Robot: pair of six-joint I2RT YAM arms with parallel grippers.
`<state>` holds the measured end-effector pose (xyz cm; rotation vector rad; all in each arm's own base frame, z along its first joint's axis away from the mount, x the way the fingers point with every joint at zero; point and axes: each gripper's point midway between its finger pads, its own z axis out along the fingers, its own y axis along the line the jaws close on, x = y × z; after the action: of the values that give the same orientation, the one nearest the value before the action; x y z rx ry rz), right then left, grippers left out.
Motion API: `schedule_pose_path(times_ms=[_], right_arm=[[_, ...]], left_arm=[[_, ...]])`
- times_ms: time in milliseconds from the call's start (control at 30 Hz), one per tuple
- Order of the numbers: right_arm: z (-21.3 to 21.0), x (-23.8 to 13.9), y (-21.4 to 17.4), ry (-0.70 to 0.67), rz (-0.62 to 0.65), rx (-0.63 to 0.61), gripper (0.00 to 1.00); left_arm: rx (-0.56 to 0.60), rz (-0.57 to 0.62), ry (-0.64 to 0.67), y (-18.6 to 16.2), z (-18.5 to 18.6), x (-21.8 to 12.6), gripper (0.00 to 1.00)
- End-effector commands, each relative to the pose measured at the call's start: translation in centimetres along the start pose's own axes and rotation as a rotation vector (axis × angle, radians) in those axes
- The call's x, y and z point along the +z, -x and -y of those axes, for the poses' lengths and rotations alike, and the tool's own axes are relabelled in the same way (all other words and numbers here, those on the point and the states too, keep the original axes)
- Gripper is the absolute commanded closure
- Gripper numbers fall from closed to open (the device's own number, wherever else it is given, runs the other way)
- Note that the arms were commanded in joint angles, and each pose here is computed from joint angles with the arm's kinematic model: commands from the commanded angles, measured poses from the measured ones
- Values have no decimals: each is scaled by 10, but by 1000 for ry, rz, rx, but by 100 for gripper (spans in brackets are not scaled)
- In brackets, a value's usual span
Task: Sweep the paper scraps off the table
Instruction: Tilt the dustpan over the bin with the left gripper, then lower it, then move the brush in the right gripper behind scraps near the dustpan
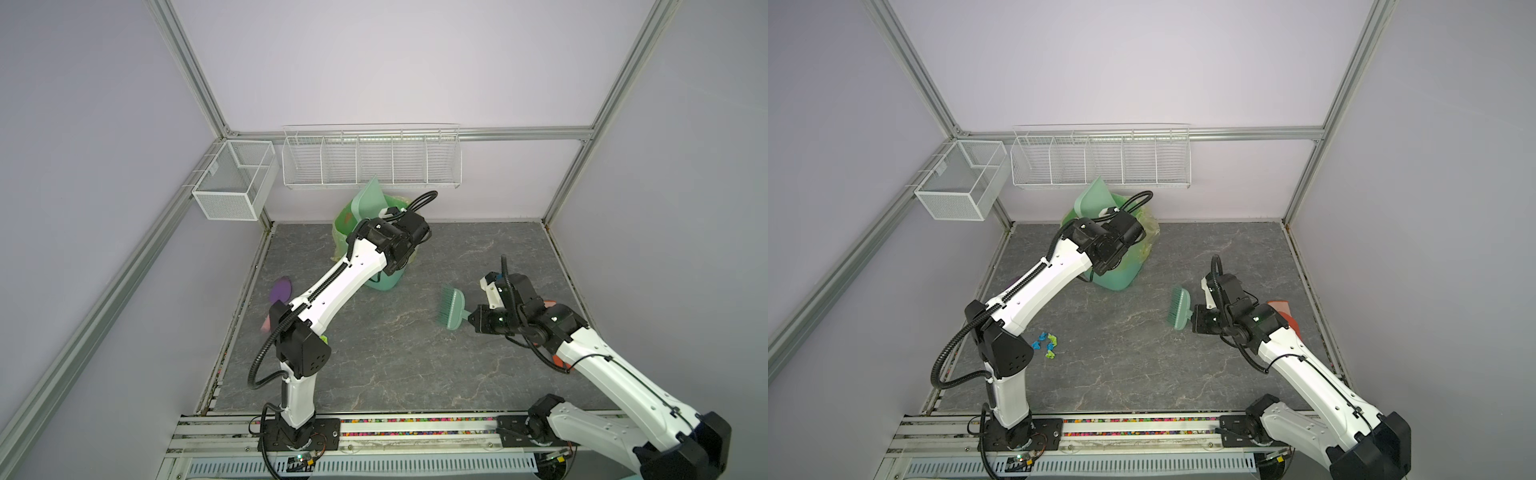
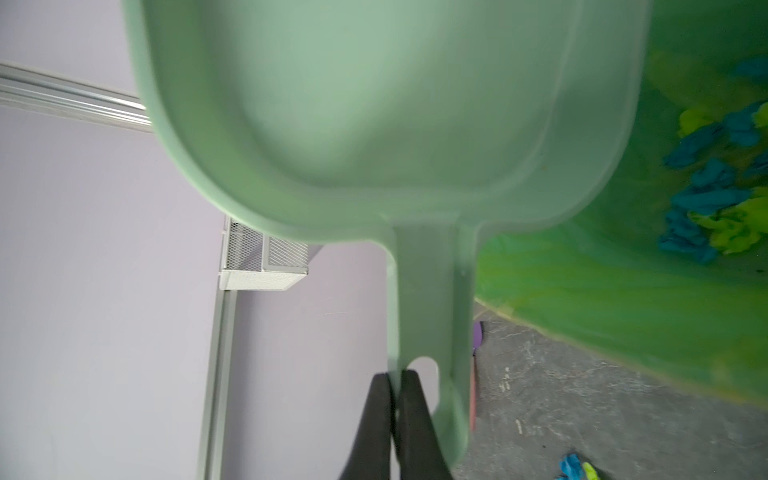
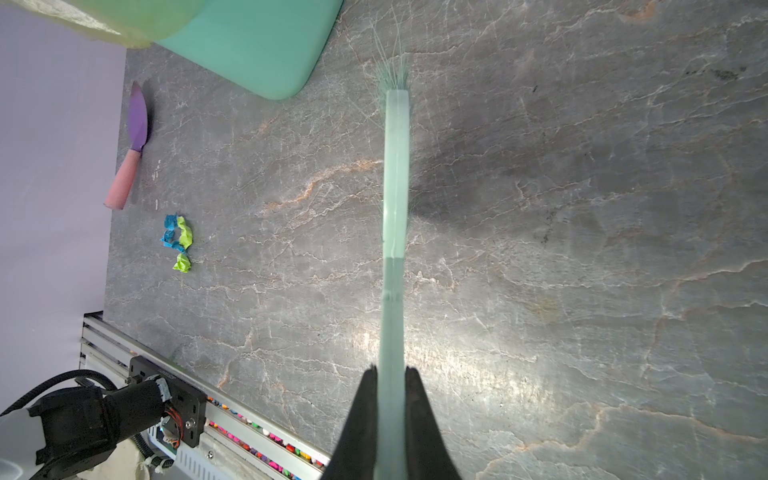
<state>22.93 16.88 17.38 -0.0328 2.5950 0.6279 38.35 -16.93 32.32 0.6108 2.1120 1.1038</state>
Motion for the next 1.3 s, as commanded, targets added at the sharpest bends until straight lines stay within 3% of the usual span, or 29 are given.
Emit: schedule_pose_path(times_ms=[0,300,633,1267], right_arm=[[-5,-2,5,24,18,8,93],[-8,-5,0,44,-1,11,93],[-40,-24,8,177,39,10,93],[-155,8,-10,347,-53,-121,93]], left_arm=[[-85,-10,-124,-9,-5,-11,100],[-241,-25,-289,-16,-9,-28,100],[-384,-59,-498,-48,-7,-56,100],[-432,-151,-550,-129,2,-58,100]])
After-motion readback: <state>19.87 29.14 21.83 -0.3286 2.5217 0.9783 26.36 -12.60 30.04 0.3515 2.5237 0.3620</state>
